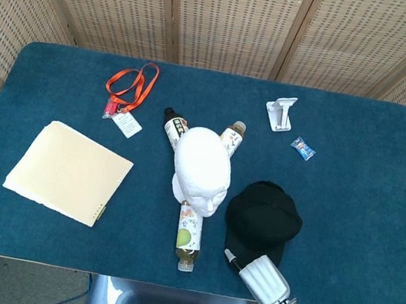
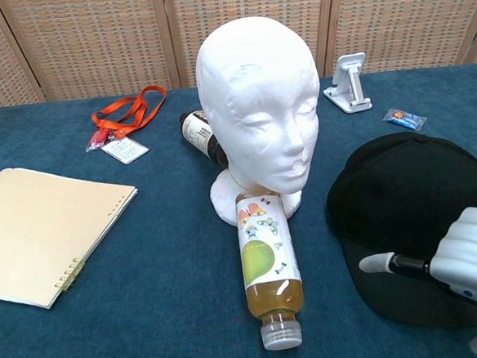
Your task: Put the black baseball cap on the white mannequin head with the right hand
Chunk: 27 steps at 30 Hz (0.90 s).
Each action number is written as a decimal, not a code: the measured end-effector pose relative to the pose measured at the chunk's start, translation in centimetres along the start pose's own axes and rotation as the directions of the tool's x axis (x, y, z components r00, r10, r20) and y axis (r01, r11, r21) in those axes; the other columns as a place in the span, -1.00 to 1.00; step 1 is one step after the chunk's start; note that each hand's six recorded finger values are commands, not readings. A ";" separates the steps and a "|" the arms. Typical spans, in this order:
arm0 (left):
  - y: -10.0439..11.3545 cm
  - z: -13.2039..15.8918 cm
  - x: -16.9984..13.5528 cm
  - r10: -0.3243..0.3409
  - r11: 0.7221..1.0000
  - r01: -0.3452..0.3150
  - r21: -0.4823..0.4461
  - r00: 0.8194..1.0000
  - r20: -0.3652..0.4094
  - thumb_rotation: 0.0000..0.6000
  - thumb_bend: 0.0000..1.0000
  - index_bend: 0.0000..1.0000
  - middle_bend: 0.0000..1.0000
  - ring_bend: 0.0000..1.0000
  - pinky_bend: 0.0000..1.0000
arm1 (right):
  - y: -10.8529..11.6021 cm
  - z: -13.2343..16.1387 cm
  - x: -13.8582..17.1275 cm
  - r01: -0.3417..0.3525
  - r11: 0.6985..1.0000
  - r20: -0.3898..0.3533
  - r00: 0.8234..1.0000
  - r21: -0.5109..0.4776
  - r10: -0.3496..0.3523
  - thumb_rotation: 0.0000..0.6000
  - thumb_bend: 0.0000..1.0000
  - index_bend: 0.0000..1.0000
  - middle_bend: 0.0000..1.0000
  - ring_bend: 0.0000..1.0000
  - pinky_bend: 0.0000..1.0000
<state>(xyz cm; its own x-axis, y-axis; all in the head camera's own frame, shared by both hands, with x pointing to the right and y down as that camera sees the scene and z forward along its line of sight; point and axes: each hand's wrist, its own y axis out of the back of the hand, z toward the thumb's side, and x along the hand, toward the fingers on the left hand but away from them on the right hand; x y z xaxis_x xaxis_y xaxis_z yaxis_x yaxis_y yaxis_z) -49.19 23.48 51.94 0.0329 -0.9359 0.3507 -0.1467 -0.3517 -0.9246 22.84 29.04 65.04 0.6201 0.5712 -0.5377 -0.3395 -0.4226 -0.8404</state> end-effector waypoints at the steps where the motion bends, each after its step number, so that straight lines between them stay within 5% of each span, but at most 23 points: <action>1: 0.0 0.0 0.0 -0.001 1.000 0.001 0.000 1.000 -0.001 1.00 -1.00 -1.00 -1.00 -1.00 -1.00 | -0.1 0.0 -0.2 0.000 1.000 0.001 1.000 0.002 0.000 1.00 -1.00 -0.62 0.95 1.00 1.00; 15: 0.1 -0.3 0.2 -0.001 1.000 0.001 -0.010 1.000 -0.010 1.00 -1.00 -1.00 -1.00 -1.00 -1.00 | -1.5 0.1 -2.0 0.003 1.000 0.023 1.000 0.015 -0.004 1.00 -0.97 -0.59 0.95 1.00 1.00; 27: 0.1 -0.2 0.2 -0.003 1.000 0.003 -0.010 1.000 -0.009 1.00 -1.00 -1.00 -1.00 -1.00 -1.00 | -2.0 -1.2 -2.0 0.038 0.999 0.073 0.997 0.034 -0.040 1.00 -0.07 -0.57 0.95 1.00 1.00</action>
<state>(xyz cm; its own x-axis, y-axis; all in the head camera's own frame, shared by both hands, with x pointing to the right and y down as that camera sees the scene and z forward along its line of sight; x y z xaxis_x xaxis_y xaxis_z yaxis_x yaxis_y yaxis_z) -49.35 23.22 51.97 0.0241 -0.9347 0.3547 -0.1564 -0.3539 -0.9221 23.11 27.92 67.90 0.5804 0.6374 -0.5069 -0.3396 -0.3762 -0.8620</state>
